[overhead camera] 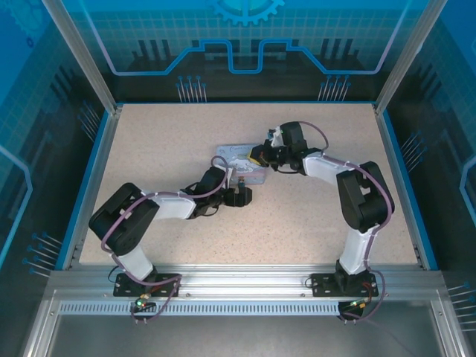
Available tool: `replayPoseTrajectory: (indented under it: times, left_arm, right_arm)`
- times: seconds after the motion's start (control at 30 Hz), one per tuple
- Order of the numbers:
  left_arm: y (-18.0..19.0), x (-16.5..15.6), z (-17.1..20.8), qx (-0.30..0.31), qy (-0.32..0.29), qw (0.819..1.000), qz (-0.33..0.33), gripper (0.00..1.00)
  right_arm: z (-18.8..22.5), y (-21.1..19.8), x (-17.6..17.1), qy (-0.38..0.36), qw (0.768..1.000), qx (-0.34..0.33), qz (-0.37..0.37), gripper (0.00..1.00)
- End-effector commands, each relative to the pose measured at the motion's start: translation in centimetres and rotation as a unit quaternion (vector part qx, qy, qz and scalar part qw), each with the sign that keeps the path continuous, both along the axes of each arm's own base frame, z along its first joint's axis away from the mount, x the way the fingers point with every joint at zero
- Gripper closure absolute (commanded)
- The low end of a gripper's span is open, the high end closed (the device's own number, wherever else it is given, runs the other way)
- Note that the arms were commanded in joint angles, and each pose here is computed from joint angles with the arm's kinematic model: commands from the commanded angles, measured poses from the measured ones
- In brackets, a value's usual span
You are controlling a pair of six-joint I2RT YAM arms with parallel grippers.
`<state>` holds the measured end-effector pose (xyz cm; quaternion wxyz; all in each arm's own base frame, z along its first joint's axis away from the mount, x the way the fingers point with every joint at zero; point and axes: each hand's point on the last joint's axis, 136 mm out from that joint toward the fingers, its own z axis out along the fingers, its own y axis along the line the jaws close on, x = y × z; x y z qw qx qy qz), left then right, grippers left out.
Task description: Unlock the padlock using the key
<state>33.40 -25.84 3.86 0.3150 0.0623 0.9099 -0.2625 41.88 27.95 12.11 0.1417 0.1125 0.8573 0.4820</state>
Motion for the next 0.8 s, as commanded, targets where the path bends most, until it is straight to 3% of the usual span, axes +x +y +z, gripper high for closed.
replayPoseTrajectory:
  times: [0.0, 0.4, 0.77]
  left_arm:
    - [-0.6, 1.9, 0.5, 0.012, -0.052, 0.999, -0.001, 0.05]
    - [-3.6, 4.3, 0.0, -0.034, -0.064, 0.997, -0.013, 0.07]
    - [-6.0, 3.8, 2.1, -0.134, -0.048, 0.989, -0.042, 0.1]
  right_arm:
    - [-0.3, 0.7, 0.9, 0.003, 1.0, -0.007, -0.007, 1.0]
    - [-2.2, 0.7, 1.4, 0.024, 0.999, -0.024, -0.008, 1.0]
    - [-3.2, 0.7, 1.3, 0.031, 0.999, -0.028, -0.006, 1.0]
